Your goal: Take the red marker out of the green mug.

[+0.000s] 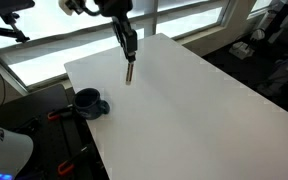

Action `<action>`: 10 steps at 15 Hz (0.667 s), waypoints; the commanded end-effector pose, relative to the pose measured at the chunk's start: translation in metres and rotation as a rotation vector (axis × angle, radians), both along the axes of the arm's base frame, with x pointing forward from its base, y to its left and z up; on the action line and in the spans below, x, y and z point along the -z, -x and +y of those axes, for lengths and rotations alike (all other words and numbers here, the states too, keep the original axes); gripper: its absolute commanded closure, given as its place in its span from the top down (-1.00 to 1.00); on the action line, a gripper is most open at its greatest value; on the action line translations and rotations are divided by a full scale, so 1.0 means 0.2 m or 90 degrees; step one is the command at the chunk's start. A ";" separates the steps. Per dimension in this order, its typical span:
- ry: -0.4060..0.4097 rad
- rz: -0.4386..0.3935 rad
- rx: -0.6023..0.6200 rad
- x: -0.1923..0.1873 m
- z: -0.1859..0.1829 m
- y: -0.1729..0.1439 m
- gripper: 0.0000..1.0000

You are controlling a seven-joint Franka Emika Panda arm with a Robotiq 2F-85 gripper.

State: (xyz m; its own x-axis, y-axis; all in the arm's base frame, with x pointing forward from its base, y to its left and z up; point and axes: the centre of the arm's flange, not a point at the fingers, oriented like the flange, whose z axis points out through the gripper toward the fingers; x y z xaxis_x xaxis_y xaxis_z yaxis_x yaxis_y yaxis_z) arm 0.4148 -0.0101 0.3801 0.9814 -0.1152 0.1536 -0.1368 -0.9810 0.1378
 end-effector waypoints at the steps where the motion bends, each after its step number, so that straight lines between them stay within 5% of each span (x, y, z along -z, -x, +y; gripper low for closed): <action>1: -0.018 -0.010 0.013 0.25 -0.06 -0.22 -0.89; 10: -0.058 0.078 0.008 0.85 -0.04 -0.49 -0.89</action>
